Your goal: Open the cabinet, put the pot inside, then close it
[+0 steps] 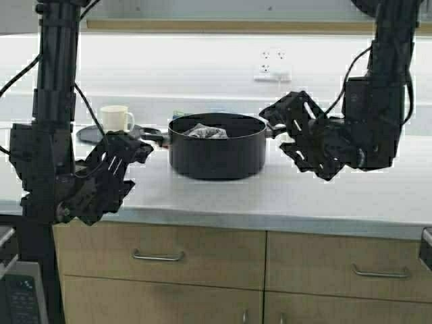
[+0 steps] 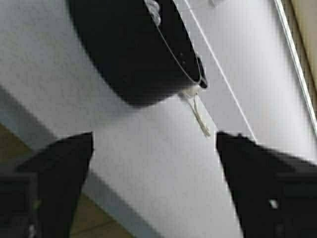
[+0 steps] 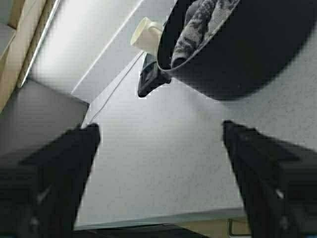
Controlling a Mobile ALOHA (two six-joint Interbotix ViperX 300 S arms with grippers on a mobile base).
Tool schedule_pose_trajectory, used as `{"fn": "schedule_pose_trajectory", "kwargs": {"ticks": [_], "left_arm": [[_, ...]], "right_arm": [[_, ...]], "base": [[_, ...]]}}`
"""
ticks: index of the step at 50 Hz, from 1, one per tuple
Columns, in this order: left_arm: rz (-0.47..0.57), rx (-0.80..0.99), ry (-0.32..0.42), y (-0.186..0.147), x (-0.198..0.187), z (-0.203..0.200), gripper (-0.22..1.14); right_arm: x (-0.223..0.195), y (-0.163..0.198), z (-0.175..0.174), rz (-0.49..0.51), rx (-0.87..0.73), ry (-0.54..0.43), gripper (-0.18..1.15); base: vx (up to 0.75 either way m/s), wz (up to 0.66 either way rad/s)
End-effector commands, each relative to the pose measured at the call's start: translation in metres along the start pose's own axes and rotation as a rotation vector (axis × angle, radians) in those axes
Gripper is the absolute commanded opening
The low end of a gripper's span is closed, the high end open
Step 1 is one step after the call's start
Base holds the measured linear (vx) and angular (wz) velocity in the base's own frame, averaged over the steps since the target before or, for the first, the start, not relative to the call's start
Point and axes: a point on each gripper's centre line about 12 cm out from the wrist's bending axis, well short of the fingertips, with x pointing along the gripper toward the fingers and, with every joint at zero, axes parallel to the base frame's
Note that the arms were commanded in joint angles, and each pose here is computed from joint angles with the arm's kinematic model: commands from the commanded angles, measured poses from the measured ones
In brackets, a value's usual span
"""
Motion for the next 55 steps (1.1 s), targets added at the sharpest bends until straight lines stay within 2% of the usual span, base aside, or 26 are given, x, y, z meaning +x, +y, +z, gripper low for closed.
{"fn": "schedule_pose_trajectory", "kwargs": {"ticks": [1, 7, 10, 17, 27, 38, 44, 47, 55], "left_arm": [[-0.040, -0.009, -0.008, -0.008, 0.006, 0.003, 1.03], [-0.054, -0.014, -0.011, -0.012, 0.008, 0.006, 1.03], [-0.074, -0.020, 0.025, -0.015, 0.008, 0.002, 1.03], [-0.080, -0.020, 0.051, -0.016, 0.005, -0.001, 1.03], [-0.085, -0.011, 0.067, -0.018, 0.003, -0.001, 1.03], [-0.060, -0.006, 0.077, -0.006, 0.004, -0.008, 1.03], [-0.051, -0.014, 0.056, 0.008, 0.014, -0.015, 1.03], [-0.048, -0.021, 0.020, 0.017, 0.024, -0.015, 1.03], [-0.067, -0.075, -0.046, 0.030, 0.045, -0.009, 1.03]], "right_arm": [[0.001, -0.004, -0.002, 0.007, 0.006, -0.001, 1.04], [-0.009, -0.001, -0.002, 0.065, 0.021, -0.024, 1.04], [-0.017, 0.001, 0.002, 0.089, 0.020, -0.068, 1.04], [-0.016, -0.010, 0.004, 0.063, 0.012, -0.132, 1.04], [-0.021, -0.019, -0.007, 0.051, 0.027, -0.084, 1.04], [-0.029, -0.028, -0.007, 0.010, 0.027, -0.111, 1.04], [-0.022, -0.046, 0.002, -0.044, 0.015, -0.198, 1.04], [-0.014, -0.058, 0.006, -0.053, 0.024, -0.234, 1.04], [0.009, -0.090, 0.013, -0.027, 0.103, -0.275, 1.04]], "base": [[0.19, 0.07], [0.20, 0.04], [0.20, 0.00], [0.20, -0.05], [0.23, 0.02], [0.15, 0.04], [0.09, 0.01], [0.08, 0.00], [0.02, -0.01]]}}
